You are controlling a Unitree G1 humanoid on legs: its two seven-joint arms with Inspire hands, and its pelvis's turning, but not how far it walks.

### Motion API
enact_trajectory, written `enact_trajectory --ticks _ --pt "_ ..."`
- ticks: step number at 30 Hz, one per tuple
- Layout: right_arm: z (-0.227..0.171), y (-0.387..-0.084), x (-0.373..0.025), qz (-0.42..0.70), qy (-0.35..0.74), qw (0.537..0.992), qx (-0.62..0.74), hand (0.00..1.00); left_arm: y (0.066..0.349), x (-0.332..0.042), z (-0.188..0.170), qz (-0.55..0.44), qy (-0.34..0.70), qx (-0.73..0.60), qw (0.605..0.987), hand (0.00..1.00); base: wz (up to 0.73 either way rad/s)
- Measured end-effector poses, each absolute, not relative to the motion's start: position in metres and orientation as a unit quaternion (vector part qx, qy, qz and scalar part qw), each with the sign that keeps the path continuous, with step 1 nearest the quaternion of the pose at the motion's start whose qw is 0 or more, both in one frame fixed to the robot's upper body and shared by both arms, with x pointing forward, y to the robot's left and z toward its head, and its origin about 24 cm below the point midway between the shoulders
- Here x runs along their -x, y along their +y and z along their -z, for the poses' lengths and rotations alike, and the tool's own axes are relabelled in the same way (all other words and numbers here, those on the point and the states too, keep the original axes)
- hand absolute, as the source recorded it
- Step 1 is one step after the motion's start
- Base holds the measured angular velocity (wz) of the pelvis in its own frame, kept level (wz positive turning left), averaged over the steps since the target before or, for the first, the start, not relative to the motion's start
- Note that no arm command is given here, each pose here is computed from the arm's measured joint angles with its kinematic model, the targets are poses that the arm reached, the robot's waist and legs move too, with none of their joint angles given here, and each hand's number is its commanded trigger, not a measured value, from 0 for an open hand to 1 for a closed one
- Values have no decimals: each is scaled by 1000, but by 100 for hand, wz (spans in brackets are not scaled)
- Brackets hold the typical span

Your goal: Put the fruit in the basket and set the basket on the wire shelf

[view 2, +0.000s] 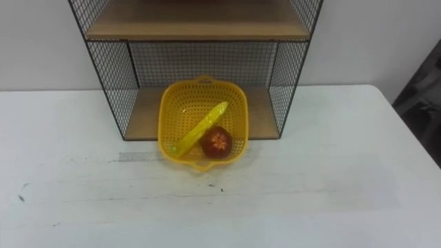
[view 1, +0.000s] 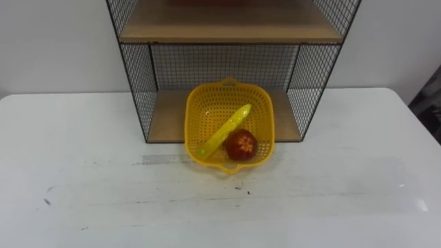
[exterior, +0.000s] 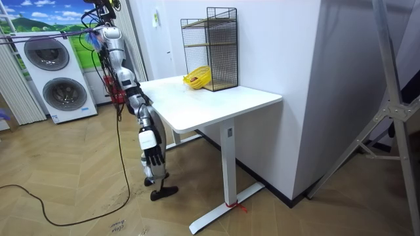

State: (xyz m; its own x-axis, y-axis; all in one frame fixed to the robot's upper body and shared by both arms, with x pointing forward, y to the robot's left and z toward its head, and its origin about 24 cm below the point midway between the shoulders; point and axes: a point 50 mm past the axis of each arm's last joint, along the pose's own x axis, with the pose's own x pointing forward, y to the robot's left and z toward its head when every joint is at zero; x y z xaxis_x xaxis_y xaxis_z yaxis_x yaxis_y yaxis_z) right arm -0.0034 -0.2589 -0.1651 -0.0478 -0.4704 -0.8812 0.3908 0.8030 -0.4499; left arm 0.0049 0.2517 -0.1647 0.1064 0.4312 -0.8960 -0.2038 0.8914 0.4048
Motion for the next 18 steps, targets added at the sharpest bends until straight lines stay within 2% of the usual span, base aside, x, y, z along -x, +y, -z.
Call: enact_trajectory --ticks 2,8,18 --pt "168 -251 1 267 660 701 42 0 245 -5 167 -178 642 -115 737 0 0" --pt "171 -241 -6 224 660 717 20 0 238 -1 169 -118 659 -148 728 0 -1" --pt "172 -237 -6 188 664 724 -6 0 230 17 171 -79 698 -151 696 0 0"
